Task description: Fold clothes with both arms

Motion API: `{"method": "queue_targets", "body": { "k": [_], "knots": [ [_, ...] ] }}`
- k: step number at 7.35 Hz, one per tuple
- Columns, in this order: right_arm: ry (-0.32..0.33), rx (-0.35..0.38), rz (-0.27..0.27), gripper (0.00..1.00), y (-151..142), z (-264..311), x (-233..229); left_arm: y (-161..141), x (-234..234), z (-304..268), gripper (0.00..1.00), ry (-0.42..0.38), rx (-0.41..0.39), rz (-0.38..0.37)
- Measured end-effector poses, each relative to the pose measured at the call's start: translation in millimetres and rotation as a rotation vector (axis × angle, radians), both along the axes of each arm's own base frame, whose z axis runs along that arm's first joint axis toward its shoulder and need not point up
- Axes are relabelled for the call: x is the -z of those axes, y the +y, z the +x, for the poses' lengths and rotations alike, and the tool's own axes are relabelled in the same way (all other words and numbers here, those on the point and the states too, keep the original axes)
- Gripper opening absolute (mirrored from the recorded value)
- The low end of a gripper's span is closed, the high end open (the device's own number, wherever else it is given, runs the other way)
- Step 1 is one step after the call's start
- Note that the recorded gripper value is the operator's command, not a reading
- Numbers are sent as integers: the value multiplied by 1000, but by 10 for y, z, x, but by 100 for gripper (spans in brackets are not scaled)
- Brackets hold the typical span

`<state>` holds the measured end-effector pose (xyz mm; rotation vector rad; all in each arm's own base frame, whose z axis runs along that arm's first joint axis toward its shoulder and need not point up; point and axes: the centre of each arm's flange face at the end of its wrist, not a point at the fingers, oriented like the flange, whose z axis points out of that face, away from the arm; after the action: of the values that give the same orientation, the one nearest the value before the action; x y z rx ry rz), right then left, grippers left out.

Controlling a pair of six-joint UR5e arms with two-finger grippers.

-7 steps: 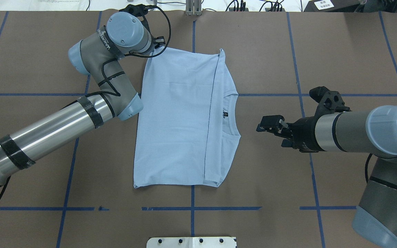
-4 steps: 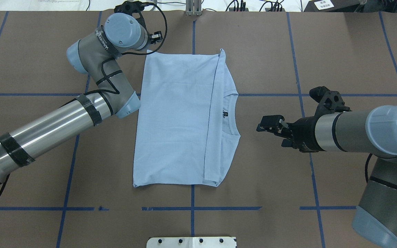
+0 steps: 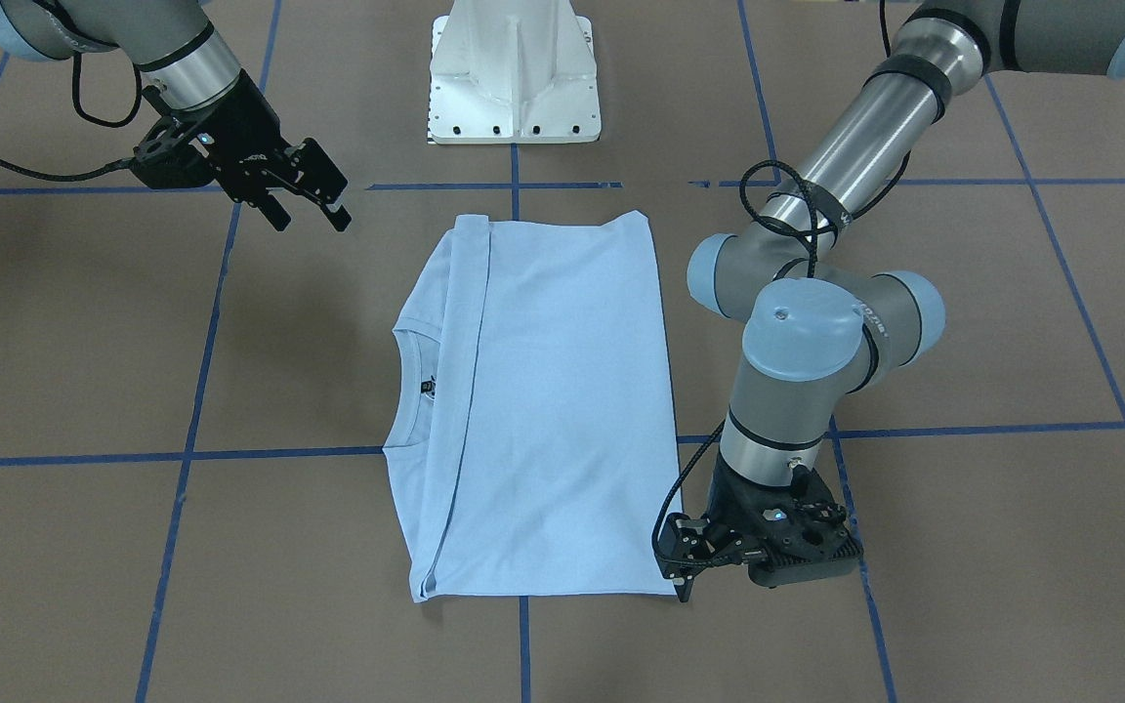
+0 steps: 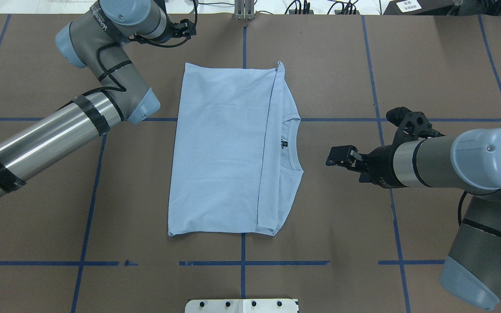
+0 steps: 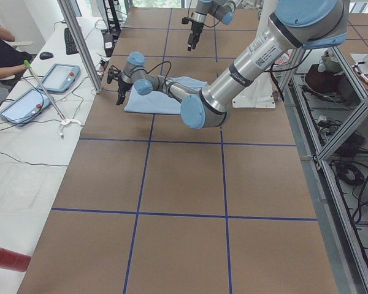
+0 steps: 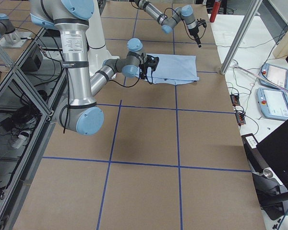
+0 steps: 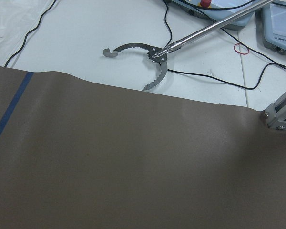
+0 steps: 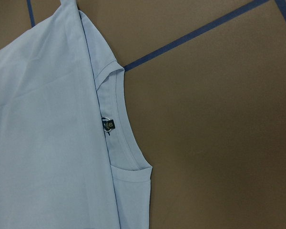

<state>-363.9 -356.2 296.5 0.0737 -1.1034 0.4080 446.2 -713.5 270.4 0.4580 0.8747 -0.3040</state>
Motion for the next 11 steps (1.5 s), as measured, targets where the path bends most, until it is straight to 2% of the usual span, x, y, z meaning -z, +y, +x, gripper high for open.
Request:
{"method": "queue_targets", "body": {
  "k": [3, 4, 6, 8, 9, 11],
  "knots": [
    [192, 87, 25, 100, -253, -631, 589, 389, -109, -359, 100, -47, -87, 50],
    [242, 122, 58, 100, -284, -900, 690, 573, -109, -498, 100, -49, -105, 67],
    [323, 196, 176, 100, -109, -1385, 745, 910, -127, -685, 100, -7, -167, 79],
    [367, 249, 254, 100, 152, -1892, 844, 1021, -170, -728, 100, 9, -193, 75],
    [388, 266, 269, 100, 255, -2110, 851, 1034, -193, -727, 100, 10, -197, 74],
    [455, 303, 255, 100, 357, -2412, 777, 1045, -201, -716, 100, 13, -200, 73]
  ]
}}
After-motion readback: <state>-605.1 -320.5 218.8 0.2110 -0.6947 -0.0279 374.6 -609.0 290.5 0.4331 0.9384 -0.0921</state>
